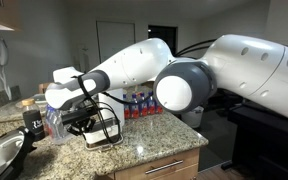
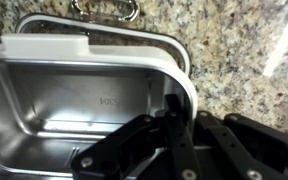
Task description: Put the container on top of the lid
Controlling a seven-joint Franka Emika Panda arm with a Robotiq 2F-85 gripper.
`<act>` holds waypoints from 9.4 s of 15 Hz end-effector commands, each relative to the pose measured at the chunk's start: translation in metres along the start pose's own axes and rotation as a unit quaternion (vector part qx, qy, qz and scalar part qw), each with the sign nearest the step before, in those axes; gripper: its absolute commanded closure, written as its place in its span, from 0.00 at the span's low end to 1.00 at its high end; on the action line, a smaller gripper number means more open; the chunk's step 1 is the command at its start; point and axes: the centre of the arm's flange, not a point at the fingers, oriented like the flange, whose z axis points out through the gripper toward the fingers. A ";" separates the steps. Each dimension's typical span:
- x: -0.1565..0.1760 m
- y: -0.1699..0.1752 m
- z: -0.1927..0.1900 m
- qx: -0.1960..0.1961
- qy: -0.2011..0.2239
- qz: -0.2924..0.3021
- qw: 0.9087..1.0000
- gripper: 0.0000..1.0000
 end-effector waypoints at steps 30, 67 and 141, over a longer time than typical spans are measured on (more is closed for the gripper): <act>0.007 0.006 0.008 0.041 0.033 0.072 0.996 0.96; -0.009 0.020 0.003 0.019 0.037 0.114 0.993 0.96; -0.227 0.311 -0.052 0.152 0.048 0.064 0.985 0.00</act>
